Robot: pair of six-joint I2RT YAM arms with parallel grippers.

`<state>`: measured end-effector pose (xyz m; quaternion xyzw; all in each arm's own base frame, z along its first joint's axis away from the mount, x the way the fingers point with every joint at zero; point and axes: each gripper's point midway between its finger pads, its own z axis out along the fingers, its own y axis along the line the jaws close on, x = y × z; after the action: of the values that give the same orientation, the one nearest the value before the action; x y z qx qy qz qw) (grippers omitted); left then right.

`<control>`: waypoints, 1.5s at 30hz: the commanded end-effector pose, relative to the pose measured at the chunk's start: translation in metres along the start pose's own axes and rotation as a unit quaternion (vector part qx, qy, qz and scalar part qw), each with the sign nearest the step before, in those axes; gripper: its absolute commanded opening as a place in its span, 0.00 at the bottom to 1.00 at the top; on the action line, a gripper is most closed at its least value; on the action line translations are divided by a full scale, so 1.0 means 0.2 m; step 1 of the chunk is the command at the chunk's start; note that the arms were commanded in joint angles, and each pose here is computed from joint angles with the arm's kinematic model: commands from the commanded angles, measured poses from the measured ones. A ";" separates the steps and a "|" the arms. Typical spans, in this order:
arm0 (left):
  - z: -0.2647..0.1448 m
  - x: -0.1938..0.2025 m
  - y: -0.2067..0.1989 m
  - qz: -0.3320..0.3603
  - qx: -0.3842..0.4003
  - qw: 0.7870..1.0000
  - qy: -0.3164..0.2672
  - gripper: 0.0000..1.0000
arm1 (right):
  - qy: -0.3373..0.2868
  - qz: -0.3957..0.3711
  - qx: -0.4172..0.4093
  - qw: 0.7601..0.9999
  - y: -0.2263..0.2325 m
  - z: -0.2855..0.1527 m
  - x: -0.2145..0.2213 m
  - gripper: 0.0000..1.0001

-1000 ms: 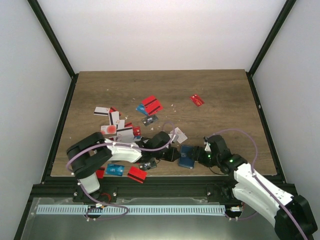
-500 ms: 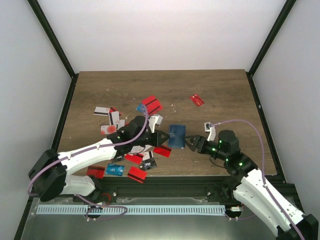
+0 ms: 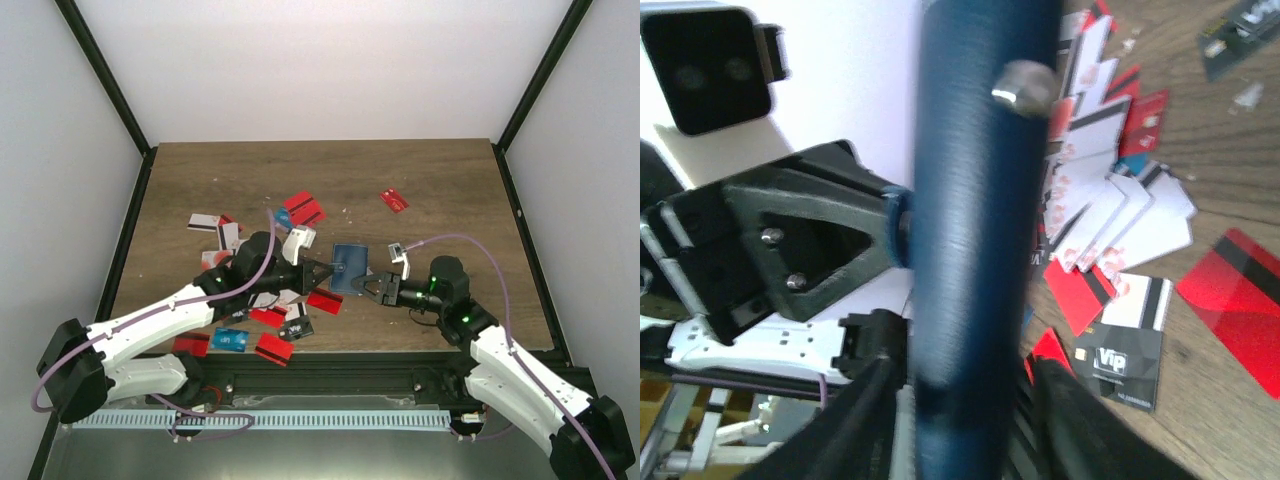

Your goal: Put the credit cards into the card holder

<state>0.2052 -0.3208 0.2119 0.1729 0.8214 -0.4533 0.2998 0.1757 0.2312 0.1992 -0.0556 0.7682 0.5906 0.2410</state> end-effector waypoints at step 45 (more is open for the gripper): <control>-0.15 -0.15 0.13 0.086 -0.160 0.983 -0.006 1.00 | -0.036 -0.122 0.093 0.988 0.07 0.01 -0.26 0.01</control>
<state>0.2373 -0.2684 0.2133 0.1576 0.8753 -0.2720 0.3673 0.2162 0.2219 0.2164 -0.0741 0.8068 0.4867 0.3266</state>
